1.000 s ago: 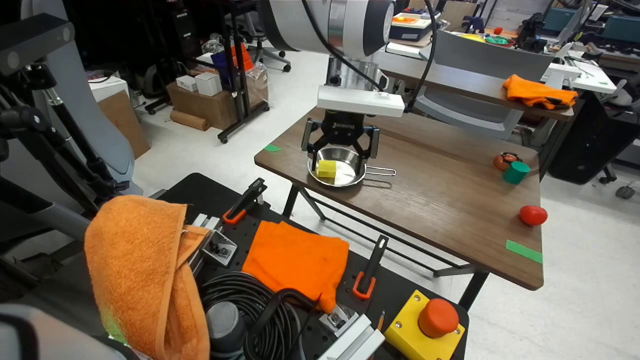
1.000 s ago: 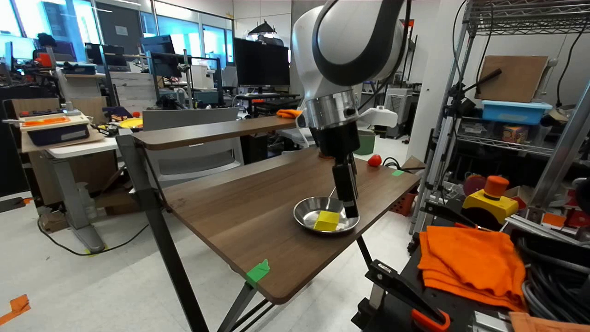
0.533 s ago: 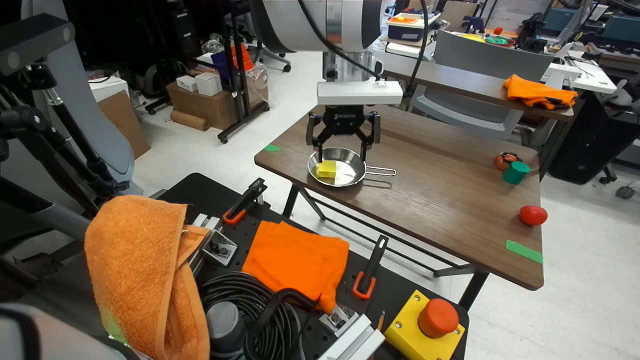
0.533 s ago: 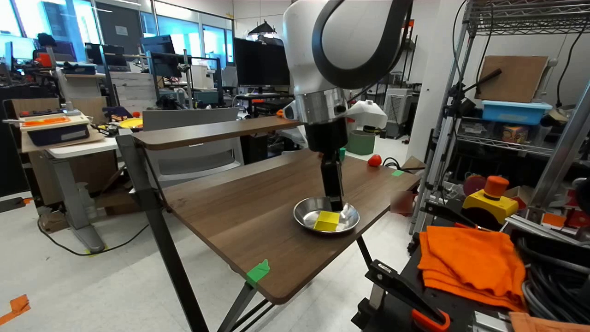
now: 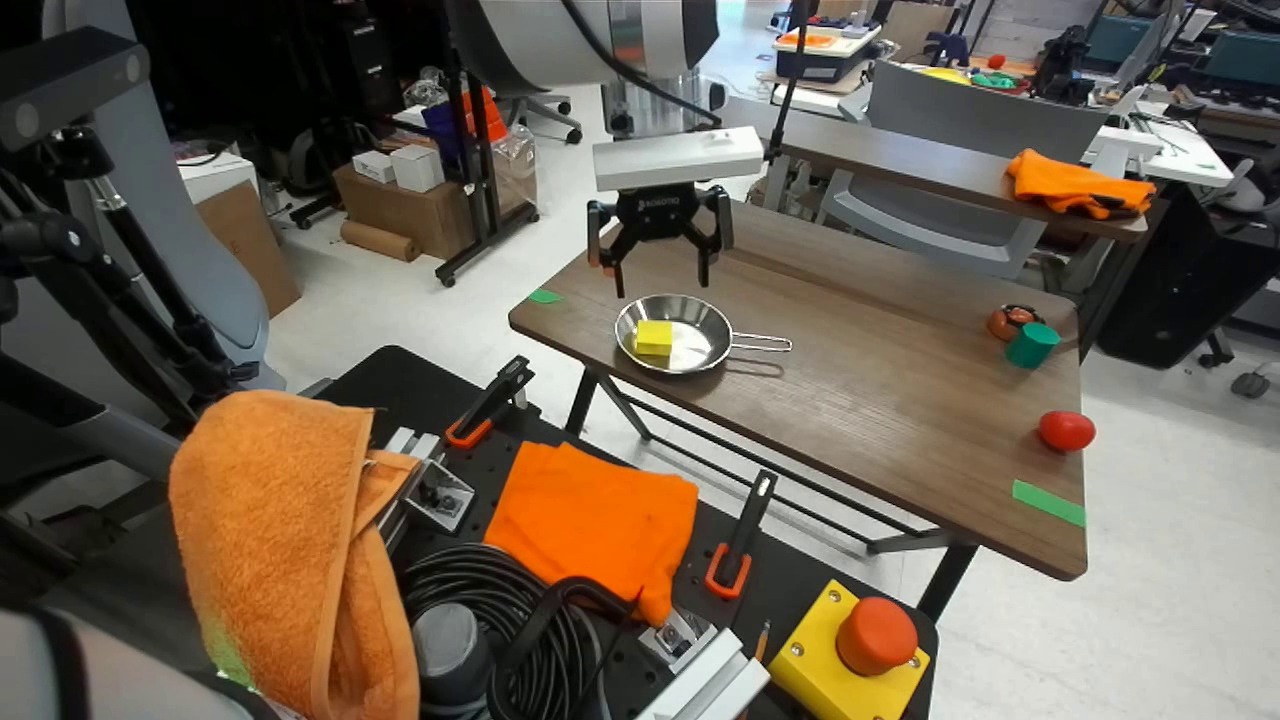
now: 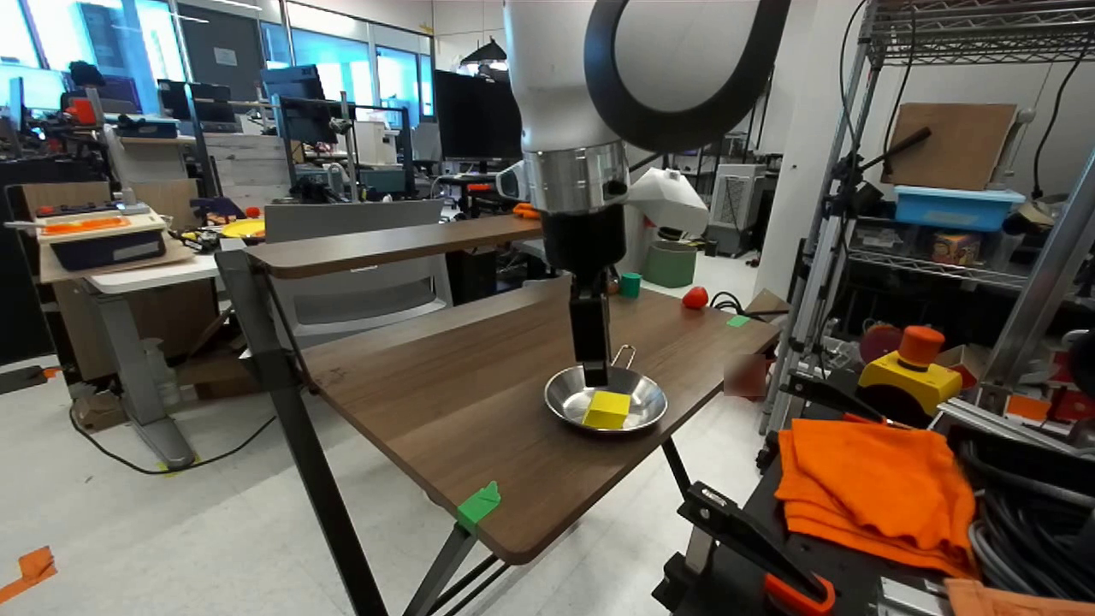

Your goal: Put the yellow block on the silver pan then remove it from the pan

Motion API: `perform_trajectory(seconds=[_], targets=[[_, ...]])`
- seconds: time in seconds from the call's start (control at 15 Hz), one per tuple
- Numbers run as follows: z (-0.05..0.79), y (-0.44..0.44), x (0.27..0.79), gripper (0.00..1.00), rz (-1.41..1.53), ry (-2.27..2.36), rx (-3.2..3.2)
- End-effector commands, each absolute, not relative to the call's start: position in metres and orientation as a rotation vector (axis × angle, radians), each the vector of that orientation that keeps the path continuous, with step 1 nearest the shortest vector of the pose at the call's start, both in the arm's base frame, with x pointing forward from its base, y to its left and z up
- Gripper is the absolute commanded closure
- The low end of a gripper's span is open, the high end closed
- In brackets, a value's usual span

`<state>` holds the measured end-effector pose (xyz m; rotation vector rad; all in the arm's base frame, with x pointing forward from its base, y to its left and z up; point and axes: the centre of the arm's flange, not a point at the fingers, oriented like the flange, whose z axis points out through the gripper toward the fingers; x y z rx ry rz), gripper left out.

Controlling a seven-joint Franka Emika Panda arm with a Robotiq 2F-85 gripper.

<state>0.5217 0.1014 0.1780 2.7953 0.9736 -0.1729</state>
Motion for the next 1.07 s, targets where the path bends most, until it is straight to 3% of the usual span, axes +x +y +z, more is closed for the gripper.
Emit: perform_trajectory(seconds=[0.0, 1.0], targets=[[0.189, 0.106, 0.501, 0.0, -0.161, 0.887, 2.825], [0.185, 0.095, 0.502, 0.0, -0.016, 0.472, 2.885]])
